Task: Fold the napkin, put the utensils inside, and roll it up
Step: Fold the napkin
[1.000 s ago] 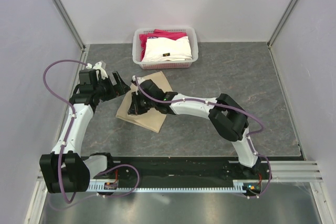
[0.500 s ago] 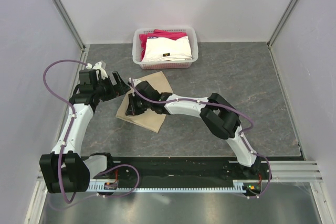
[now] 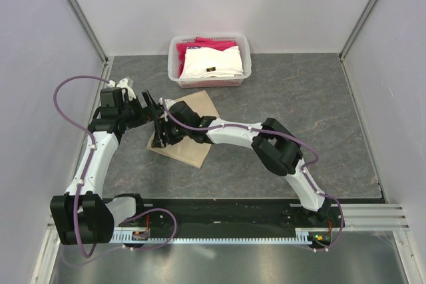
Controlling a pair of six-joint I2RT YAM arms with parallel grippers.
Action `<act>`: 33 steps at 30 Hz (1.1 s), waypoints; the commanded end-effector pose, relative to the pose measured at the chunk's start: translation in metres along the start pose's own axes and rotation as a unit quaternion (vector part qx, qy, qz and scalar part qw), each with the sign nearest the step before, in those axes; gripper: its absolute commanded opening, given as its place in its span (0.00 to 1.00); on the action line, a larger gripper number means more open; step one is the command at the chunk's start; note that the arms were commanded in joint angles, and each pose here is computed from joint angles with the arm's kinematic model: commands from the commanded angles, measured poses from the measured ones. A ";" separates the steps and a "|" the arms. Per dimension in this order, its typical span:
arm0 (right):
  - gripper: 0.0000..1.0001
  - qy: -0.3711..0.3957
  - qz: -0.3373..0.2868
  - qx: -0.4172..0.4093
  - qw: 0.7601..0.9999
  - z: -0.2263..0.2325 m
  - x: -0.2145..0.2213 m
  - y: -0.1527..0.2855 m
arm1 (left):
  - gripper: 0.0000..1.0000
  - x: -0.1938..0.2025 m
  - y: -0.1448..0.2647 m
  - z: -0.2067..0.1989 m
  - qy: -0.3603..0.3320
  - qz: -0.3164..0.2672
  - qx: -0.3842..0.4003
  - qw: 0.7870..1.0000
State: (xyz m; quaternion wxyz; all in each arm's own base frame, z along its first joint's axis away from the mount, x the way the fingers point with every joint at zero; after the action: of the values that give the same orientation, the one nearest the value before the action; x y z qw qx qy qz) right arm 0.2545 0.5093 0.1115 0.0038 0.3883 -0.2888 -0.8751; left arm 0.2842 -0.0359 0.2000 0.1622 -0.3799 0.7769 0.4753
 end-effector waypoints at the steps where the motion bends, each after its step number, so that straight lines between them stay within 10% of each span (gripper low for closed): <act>1: 0.65 0.038 -0.044 -0.039 0.998 0.028 -0.041 0.037 | 1.00 -0.010 0.003 0.004 -0.013 -0.033 -0.015 0.999; 14: 0.65 -0.090 -0.032 0.069 0.993 -0.060 0.025 0.152 | 0.93 0.030 -0.006 0.021 0.046 0.009 -0.036 0.998; 33: 0.65 -0.110 -0.046 0.025 0.993 -0.074 0.033 0.167 | 0.58 0.073 -0.024 0.050 0.092 0.100 -0.100 0.986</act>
State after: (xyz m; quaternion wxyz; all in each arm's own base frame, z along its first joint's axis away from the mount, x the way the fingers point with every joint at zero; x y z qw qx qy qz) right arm 0.2429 0.3212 0.1140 -0.0693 0.2800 -0.3331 -0.8977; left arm 0.2377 -0.0277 0.1167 0.0122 -0.3555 0.7609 0.5427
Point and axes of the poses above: each gripper's point midway between its finger pads, its own y axis back along the fingers, its own z axis along the line the jaws close on, x = y × z, the point moved 5 cm from there along y, back along the fingers, and after that the axes turned 5 degrees about y, right-handed, at the moved point
